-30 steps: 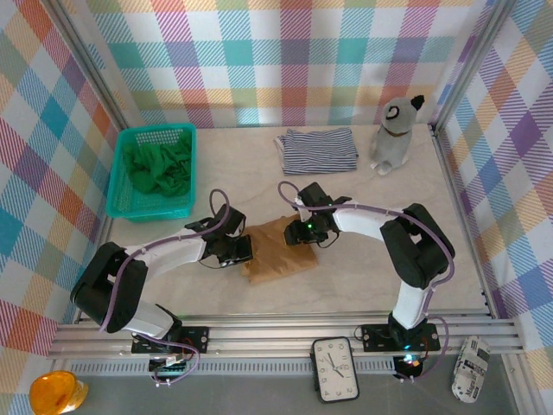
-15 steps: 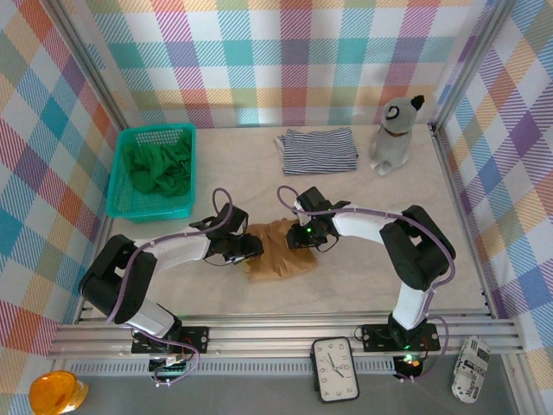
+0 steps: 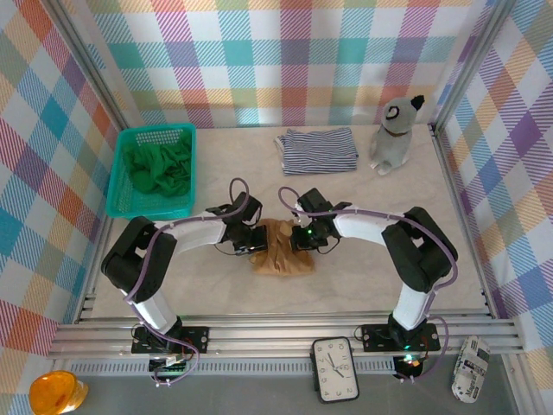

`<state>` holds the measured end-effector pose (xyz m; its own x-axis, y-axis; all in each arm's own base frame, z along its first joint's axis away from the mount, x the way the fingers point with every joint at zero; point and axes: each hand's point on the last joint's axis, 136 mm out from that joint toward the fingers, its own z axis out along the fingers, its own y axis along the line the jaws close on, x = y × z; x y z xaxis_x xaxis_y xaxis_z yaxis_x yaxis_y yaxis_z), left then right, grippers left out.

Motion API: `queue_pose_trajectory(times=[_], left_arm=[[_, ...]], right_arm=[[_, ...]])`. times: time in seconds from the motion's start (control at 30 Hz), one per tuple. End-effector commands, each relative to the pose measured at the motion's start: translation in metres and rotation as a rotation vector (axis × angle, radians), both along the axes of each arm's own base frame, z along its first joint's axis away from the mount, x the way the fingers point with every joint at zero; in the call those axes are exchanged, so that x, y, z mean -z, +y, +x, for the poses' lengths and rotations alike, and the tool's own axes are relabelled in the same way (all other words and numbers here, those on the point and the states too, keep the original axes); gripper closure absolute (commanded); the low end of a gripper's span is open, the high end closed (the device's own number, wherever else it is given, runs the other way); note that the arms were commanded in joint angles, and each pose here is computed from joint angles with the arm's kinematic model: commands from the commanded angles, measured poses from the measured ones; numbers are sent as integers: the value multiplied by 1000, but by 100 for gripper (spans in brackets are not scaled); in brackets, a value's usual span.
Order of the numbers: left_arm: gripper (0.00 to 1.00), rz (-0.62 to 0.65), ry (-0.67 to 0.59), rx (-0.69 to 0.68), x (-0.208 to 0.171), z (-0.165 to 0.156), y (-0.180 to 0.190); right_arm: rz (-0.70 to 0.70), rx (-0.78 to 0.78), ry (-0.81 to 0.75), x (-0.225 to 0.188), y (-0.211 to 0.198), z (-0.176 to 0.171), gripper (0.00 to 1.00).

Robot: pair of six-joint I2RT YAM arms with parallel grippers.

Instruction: Fold and stack the tank tops

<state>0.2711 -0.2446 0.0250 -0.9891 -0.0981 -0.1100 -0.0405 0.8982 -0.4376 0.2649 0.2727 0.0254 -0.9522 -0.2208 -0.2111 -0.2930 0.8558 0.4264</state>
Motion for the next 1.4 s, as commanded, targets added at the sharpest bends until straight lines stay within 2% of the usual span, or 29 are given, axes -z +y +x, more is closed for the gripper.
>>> queue_pose_trajectory(times=[0.0,0.2,0.4,0.7,1.0,1.23,1.3,1.37], left_arm=[[100,71,40,40,5,-5,8],[100,20,-59,60,-42,30,-3],[100,-33,-150,78,-87,73,-20],[100,-45,-321,85,-136,156,-37],[100,6,-489,116,-141,247,-61],[100,-16,-563,96,-131,304,-79],[100,-31,-551,78,-116,315,-80],[100,-38,-531,62,-98,320,-79]], right_arm=[[16,33,29,-10,-17,0,96],[87,80,-39,-46,-26,37,100],[120,109,-167,-97,-37,91,100],[113,167,-348,-150,-70,179,100],[45,273,-517,-160,-122,268,100],[-8,332,-570,-143,-153,320,99],[-6,353,-539,-128,-162,334,97],[-18,365,-521,-115,-166,343,87]])
